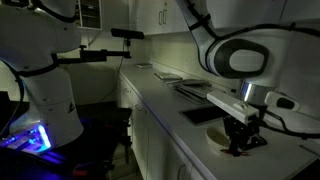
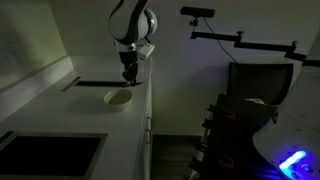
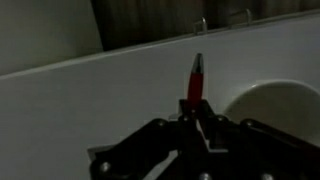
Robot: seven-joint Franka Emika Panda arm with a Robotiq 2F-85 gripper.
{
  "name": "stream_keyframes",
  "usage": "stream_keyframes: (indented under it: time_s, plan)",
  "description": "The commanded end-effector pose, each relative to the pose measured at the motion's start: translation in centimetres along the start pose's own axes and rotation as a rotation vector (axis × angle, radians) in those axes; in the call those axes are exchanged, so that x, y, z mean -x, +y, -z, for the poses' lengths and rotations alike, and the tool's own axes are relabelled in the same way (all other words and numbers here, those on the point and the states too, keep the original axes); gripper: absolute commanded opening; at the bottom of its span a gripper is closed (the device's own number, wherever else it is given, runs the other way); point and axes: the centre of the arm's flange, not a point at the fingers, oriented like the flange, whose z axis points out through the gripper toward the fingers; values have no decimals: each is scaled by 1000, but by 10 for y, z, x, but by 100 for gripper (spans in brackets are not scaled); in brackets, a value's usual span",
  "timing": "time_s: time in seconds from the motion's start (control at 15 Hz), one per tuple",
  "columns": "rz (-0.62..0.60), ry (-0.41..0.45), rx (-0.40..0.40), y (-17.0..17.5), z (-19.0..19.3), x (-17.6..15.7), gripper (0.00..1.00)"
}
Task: Take the pen out of the white bowl and place it on the table
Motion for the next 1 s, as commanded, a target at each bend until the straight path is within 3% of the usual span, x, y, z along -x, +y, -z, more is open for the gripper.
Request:
stream_keyframes:
  time_s: [0.0, 0.27, 0.6, 0.67, 0.73, 0.8, 0.93]
  plan:
    - [-191, 57, -11, 2, -14, -11, 4]
    - [-311, 100, -27, 8, -30, -13, 4]
    - [-346, 117, -34, 7, -41, -12, 4]
    - [-348, 113, -29, 8, -42, -11, 10]
    - [-352, 109, -27, 9, -41, -11, 40]
    - [-350, 102, -23, 10, -40, -9, 40]
    - [-328, 78, -33, 10, -35, -5, 54]
